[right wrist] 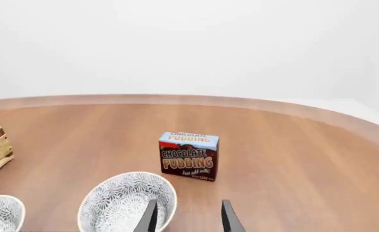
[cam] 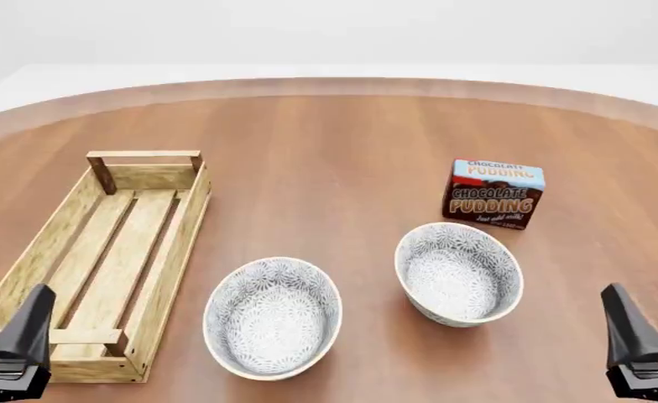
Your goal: Stack the left bowl on the right bowl and place them in the tray.
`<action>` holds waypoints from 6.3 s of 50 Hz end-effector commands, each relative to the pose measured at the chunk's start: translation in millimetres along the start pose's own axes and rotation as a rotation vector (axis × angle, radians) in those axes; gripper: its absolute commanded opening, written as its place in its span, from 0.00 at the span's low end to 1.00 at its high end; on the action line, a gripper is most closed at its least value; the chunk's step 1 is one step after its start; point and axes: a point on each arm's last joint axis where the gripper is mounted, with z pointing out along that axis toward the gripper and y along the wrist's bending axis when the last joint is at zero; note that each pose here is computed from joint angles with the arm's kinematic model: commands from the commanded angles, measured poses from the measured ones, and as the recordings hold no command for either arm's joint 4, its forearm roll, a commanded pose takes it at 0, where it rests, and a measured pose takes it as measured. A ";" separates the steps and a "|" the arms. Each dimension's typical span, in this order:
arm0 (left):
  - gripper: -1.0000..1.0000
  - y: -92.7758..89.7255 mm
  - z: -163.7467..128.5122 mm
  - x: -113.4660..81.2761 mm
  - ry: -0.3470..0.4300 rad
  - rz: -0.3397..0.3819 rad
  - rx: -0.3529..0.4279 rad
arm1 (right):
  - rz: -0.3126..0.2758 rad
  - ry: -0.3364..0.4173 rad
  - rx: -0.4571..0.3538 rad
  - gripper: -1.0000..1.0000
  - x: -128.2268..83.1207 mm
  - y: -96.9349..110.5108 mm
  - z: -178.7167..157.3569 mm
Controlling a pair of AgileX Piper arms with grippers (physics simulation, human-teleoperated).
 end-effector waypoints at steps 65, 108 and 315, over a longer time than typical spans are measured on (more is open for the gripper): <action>1.00 0.0 0.0 0.0 0.000 0.000 0.000 | -0.419 0.618 -0.741 1.00 -136.9 179.9 185.3; 1.00 0.0 0.0 0.0 0.000 0.000 0.000 | -0.343 0.819 -0.816 1.00 -57.5 248.4 179.6; 1.00 0.0 0.0 0.0 0.000 0.000 0.000 | 0.057 0.620 -0.422 0.00 -96.0 115.3 175.9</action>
